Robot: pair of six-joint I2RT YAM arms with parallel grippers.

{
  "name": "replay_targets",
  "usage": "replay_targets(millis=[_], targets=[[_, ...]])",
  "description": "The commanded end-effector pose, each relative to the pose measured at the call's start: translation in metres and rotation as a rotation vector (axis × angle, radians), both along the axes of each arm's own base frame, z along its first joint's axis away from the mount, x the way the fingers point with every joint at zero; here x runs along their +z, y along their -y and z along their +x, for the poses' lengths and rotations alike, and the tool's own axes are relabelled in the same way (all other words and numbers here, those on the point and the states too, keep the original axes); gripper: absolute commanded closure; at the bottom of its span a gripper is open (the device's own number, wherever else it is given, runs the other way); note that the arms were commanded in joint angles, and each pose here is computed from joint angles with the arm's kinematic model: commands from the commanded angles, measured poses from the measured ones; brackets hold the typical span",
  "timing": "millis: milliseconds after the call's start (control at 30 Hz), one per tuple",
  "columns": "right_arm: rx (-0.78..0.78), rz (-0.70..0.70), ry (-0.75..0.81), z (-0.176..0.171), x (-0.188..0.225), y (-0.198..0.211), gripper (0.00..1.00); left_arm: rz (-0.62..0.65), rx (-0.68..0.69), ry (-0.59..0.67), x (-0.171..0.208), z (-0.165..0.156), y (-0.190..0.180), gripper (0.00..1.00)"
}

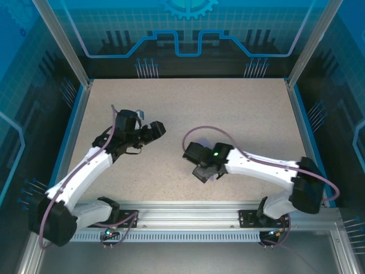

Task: Fold a paper plane with a square sheet of paper (fold left side to right side)
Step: Turn over the paper at the center of the table.

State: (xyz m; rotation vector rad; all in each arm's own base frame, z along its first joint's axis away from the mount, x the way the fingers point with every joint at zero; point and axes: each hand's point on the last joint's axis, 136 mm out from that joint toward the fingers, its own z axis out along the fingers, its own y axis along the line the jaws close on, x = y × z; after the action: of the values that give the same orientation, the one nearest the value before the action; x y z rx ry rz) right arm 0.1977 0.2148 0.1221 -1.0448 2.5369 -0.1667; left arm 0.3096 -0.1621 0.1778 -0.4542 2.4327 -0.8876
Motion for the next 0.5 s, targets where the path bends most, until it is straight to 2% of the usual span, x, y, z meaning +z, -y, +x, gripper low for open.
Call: replay_targets(millis=[0,100,233,333,467], targets=[[-0.091,0.239,0.004,0.006,0.019,-0.001,0.20,-0.118,-0.104,-0.062,-0.017,0.001,0.032,0.15],[-0.153,0.448,0.051,0.012,0.041,0.007,0.15,-0.137,-0.153,-0.108,-0.038,0.004,0.055,0.17],[-0.235,0.670,0.111,0.016,0.059,0.027,0.02,-0.155,-0.221,-0.153,-0.060,0.008,0.087,0.19],[-0.289,0.786,0.124,0.015,0.064,0.041,0.00,-0.164,-0.259,-0.185,-0.075,0.011,0.109,0.21],[-0.351,0.853,0.110,0.011,0.055,0.055,0.00,-0.153,-0.294,-0.228,-0.094,0.012,0.132,0.22]])
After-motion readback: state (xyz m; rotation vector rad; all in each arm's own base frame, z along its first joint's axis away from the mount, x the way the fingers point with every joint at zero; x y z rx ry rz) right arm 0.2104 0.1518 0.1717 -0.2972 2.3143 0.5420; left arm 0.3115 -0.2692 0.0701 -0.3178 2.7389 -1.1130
